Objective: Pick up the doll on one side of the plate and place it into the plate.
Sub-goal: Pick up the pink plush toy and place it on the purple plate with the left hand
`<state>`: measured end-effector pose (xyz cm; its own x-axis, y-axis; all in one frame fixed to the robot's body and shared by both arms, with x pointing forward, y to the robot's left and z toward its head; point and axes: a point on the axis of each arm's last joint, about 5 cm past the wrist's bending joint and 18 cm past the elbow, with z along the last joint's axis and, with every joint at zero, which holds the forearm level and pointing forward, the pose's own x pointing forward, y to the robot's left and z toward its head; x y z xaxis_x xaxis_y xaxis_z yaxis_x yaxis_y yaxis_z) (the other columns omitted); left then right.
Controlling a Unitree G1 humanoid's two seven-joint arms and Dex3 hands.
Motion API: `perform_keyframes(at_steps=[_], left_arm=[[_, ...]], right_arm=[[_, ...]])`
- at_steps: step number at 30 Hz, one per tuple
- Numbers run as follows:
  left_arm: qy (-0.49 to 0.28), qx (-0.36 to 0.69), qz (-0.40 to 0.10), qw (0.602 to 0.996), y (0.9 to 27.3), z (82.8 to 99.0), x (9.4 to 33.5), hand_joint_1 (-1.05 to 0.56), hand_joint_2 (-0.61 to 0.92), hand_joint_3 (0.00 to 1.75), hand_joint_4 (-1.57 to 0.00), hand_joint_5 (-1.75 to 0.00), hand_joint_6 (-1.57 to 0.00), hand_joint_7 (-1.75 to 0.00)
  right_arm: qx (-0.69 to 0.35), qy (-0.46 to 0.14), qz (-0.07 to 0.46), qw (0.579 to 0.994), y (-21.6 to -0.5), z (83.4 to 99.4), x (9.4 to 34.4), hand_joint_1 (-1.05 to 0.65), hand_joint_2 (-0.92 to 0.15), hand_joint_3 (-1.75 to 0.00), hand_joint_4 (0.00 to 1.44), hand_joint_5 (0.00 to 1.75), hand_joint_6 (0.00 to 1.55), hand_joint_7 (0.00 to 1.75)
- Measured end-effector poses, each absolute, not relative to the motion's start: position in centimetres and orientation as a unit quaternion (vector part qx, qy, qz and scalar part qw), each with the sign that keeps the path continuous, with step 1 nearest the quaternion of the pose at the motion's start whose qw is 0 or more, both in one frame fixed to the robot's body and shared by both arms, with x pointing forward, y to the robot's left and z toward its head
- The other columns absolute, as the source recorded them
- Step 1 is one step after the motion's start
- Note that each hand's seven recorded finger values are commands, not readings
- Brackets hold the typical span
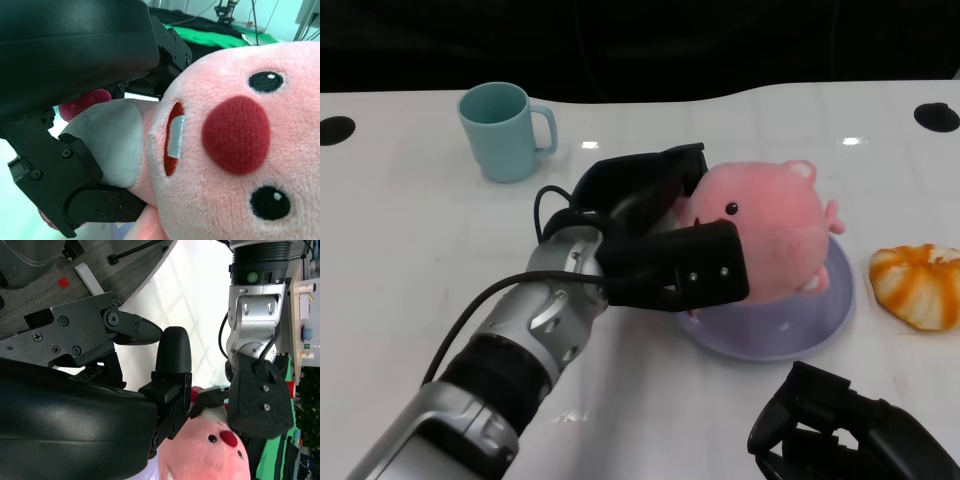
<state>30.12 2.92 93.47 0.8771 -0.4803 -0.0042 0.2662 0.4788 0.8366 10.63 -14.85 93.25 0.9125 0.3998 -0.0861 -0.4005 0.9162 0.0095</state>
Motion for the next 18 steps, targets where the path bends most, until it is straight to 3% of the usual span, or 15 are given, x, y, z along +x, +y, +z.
perform_keyframes(at_steps=[4,6,7,8,10,12,13,16,18], left_arm=[[-0.107,0.458,-0.233,0.851,1.8,93.5,30.1,-0.15,0.52,0.93,-0.88,-1.75,-0.68,-1.68],[-0.106,0.459,-0.24,0.849,1.4,93.7,30.2,-0.19,0.56,0.74,-0.85,-1.75,-0.74,-1.3],[-0.104,0.461,-0.243,0.847,1.2,93.8,30.3,-0.22,0.64,0.56,-0.81,-1.68,-0.83,-0.96],[-0.103,0.461,-0.245,0.847,1.1,93.8,30.3,-0.23,0.68,0.46,-0.81,-1.61,-0.91,-0.73],[-0.097,0.462,-0.248,0.846,0.8,93.9,30.3,-0.21,0.74,0.37,-0.77,-1.55,-0.95,-0.4],[-0.087,0.459,-0.253,0.847,0.7,93.7,30.4,-0.23,0.8,0.33,-0.63,-1.57,-0.87,-0.22],[-0.082,0.459,-0.258,0.846,0.7,93.6,30.4,-0.29,0.87,0.28,-0.45,-1.32,-0.73,-0.11],[-0.074,0.474,-0.277,0.833,0.9,93.7,30.6,-0.44,0.92,0.29,-0.1,-0.71,-0.43,-0.02],[-0.073,0.495,-0.286,0.817,1.2,93.6,30.6,-0.54,0.92,0.34,-0.03,-0.42,-0.27,-0.01]], right_arm=[[-0.004,0.04,0.205,0.978,-14.8,93.4,10.6,-0.22,-0.86,-0.63,0.64,1.75,0.44,1.68],[-0.003,0.04,0.205,0.978,-14.8,93.4,10.6,-0.22,-0.86,-0.63,0.65,1.75,0.44,1.68],[-0.003,0.04,0.205,0.978,-14.8,93.4,10.6,-0.22,-0.86,-0.63,0.65,1.75,0.44,1.68],[-0.003,0.04,0.206,0.978,-14.7,93.4,10.6,-0.22,-0.86,-0.63,0.65,1.75,0.44,1.68],[-0.003,0.04,0.206,0.978,-14.7,93.4,10.6,-0.22,-0.86,-0.63,0.65,1.75,0.44,1.68],[-0.002,0.04,0.206,0.978,-14.7,93.4,10.6,-0.21,-0.85,-0.63,0.65,1.75,0.44,1.68],[-0.003,0.04,0.206,0.978,-14.7,93.4,10.6,-0.22,-0.85,-0.64,0.65,1.75,0.44,1.68],[-0.004,0.04,0.206,0.978,-14.7,93.4,10.6,-0.22,-0.85,-0.64,0.66,1.75,0.44,1.68],[-0.004,0.04,0.206,0.978,-14.7,93.4,10.6,-0.22,-0.85,-0.64,0.66,1.75,0.44,1.68]])
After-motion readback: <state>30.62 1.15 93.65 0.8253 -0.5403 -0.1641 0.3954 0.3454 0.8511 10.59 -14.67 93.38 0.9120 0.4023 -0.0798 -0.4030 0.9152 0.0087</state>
